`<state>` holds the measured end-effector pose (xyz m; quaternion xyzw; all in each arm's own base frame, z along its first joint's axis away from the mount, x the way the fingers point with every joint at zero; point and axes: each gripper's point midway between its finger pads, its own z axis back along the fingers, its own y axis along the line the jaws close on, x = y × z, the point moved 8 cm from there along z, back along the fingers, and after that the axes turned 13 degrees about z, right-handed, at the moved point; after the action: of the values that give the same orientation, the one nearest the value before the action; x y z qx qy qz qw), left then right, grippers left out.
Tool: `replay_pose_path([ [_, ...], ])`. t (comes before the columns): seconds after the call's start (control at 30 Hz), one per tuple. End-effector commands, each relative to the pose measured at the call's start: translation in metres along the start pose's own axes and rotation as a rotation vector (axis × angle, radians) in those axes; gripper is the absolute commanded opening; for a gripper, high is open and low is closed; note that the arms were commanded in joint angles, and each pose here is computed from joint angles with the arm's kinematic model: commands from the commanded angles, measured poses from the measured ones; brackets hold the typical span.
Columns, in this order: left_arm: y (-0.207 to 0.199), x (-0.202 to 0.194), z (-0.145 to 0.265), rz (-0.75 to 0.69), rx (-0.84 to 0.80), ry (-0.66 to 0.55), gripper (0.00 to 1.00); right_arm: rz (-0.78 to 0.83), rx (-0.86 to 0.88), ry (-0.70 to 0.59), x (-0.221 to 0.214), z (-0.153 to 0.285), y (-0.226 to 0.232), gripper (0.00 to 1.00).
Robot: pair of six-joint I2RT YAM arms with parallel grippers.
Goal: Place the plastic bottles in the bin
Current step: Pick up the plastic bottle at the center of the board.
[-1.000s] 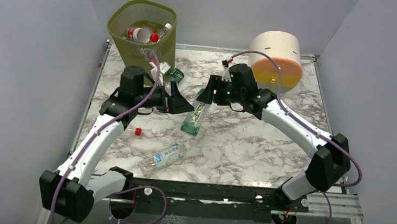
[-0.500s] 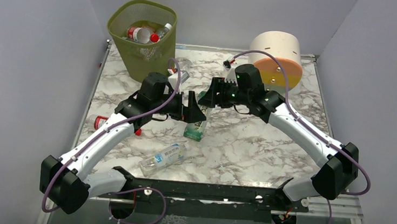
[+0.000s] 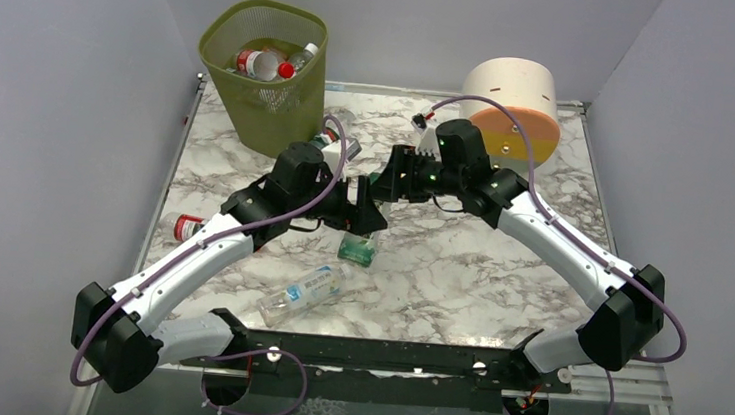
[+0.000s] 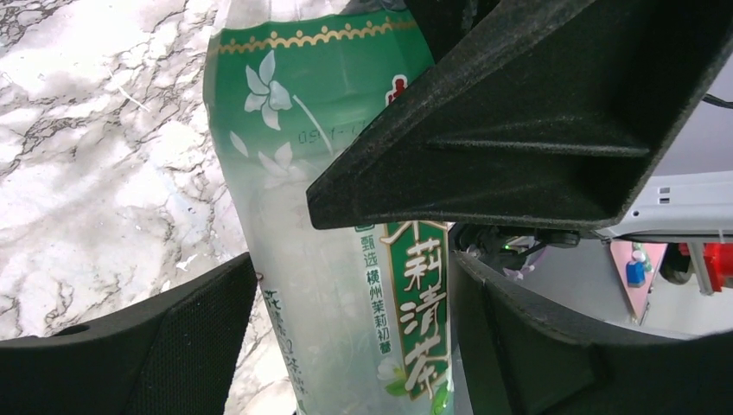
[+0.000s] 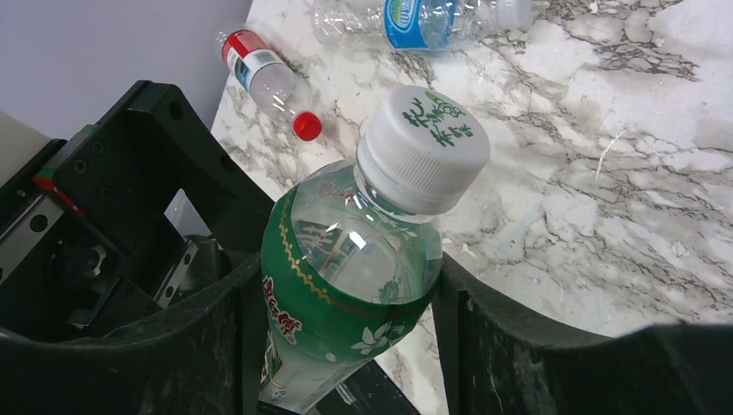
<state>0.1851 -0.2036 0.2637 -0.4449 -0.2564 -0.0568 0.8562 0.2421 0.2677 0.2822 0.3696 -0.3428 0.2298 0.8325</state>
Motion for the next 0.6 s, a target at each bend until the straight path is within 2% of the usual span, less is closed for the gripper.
replay_pose_path([
  [0.0,-0.0045,0.0053,-0.0025,-0.017,0.016,-0.044,0.81,-0.002,0.069,-0.031,0.0059,0.0074,0.0108,0.52],
  [0.2,-0.0037,0.0053,-0.0047,-0.014,0.027,-0.047,0.67,-0.012,0.082,-0.022,0.0052,0.0043,0.0110,0.54],
  [0.3,-0.0039,0.0061,-0.0056,-0.012,0.026,-0.048,0.56,-0.011,0.080,-0.022,0.0054,0.0044,0.0110,0.56],
  [0.43,-0.0051,0.0080,-0.0073,-0.011,0.020,-0.051,0.55,-0.013,0.071,-0.019,0.0042,0.0045,0.0099,0.61],
  [0.57,-0.0065,0.0096,-0.0075,-0.011,0.013,-0.062,0.54,-0.016,0.044,-0.012,0.0020,0.0061,0.0076,0.73],
])
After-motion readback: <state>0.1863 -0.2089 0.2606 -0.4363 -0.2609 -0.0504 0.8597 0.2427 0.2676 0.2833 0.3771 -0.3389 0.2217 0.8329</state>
